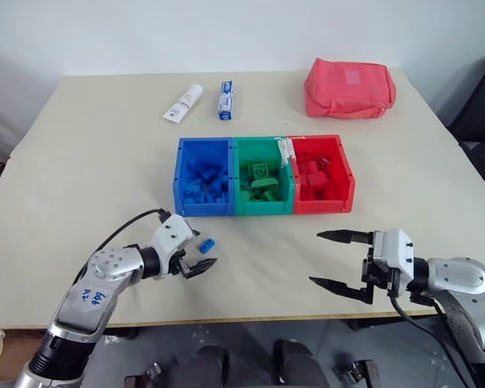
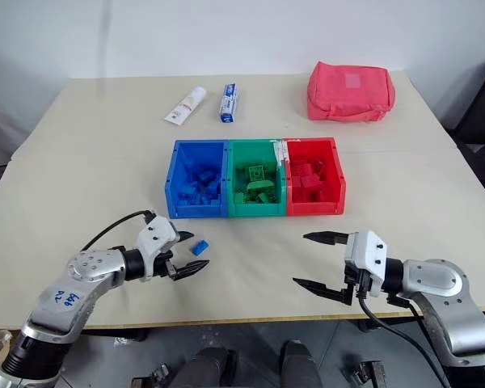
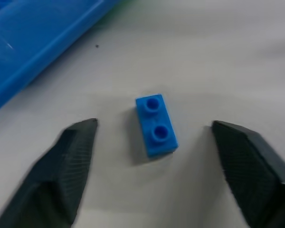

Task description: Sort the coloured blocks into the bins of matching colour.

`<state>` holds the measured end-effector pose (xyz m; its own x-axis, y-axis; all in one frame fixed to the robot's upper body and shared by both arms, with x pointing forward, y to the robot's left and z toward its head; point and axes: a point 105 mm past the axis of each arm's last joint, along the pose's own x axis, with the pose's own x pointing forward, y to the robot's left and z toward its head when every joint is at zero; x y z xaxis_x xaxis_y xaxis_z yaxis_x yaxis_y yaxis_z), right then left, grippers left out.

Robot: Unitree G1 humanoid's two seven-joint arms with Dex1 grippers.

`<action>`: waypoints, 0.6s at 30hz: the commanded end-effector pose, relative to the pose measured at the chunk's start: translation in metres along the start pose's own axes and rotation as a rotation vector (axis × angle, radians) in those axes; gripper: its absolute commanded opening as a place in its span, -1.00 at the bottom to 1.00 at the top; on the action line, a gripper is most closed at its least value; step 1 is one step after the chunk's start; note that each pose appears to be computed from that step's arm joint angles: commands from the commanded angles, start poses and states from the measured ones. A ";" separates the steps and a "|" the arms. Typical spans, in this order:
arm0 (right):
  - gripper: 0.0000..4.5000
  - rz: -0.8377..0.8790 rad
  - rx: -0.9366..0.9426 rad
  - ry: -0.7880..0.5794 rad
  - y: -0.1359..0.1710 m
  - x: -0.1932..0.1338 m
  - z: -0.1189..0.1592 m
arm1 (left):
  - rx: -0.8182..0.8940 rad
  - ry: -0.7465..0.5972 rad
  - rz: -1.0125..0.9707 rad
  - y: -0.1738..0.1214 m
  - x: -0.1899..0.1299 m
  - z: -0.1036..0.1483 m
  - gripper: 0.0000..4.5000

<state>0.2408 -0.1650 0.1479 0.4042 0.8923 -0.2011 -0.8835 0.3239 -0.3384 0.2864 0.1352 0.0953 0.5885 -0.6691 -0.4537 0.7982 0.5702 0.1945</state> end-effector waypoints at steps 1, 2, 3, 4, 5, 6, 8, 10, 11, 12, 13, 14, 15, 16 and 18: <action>1.00 -0.013 -0.034 -0.020 -0.002 -0.003 0.012 | -0.010 0.050 -0.004 -0.006 0.006 -0.006 0.21; 1.00 -0.014 -0.034 -0.019 -0.002 -0.003 0.012 | -0.010 0.058 -0.007 -0.006 0.007 -0.007 0.08; 1.00 -0.015 -0.033 -0.019 -0.001 -0.003 0.012 | -0.010 0.062 -0.013 -0.007 0.007 -0.007 -0.08; 1.00 -0.017 -0.031 -0.019 -0.001 -0.003 0.012 | -0.008 0.057 -0.014 -0.007 0.007 -0.005 -0.22; 1.00 -0.020 -0.029 -0.019 -0.001 -0.004 0.012 | -0.002 0.042 -0.017 -0.007 0.007 -0.003 -0.33; 1.00 -0.028 -0.027 -0.020 -0.001 -0.004 0.012 | 0.017 0.028 -0.012 -0.005 0.008 -0.001 -0.47; 1.00 -0.045 -0.025 -0.023 -0.002 -0.004 0.011 | 0.045 0.007 0.002 -0.002 0.008 0.002 -0.75; 1.00 -0.074 -0.009 -0.053 -0.002 -0.003 0.013 | 0.051 -0.062 0.012 0.002 0.008 0.013 -0.79; 1.00 -0.091 0.001 -0.071 -0.003 -0.003 0.015 | 0.055 -0.088 0.025 0.005 0.007 0.018 -0.79; 1.00 -0.122 0.009 -0.105 -0.004 -0.002 0.018 | 0.084 -0.193 0.071 0.013 0.004 0.036 -0.79; 1.00 -0.155 0.015 -0.138 -0.005 -0.001 0.022 | 0.088 -0.299 0.144 0.026 -0.003 0.056 -0.79; 1.00 -0.193 0.016 -0.168 -0.008 -0.001 0.026 | 0.074 -0.404 0.181 0.034 -0.010 0.075 -0.79; 1.00 -0.231 0.010 -0.192 -0.011 -0.001 0.029 | 0.083 -0.473 0.225 0.043 -0.016 0.089 -0.79; 1.00 -0.261 0.010 -0.208 -0.014 -0.002 0.031 | 0.077 -0.498 0.243 0.048 -0.017 0.096 -0.79; 1.00 -0.310 -0.002 -0.226 -0.020 -0.004 0.034 | 0.061 -0.532 0.292 0.060 -0.018 0.106 -0.79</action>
<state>0.2490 -0.1596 0.1695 0.5679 0.8211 0.0573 -0.7724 0.5557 -0.3074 0.3327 0.1248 0.2046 0.7321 -0.6755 0.0879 0.6198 0.7141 0.3254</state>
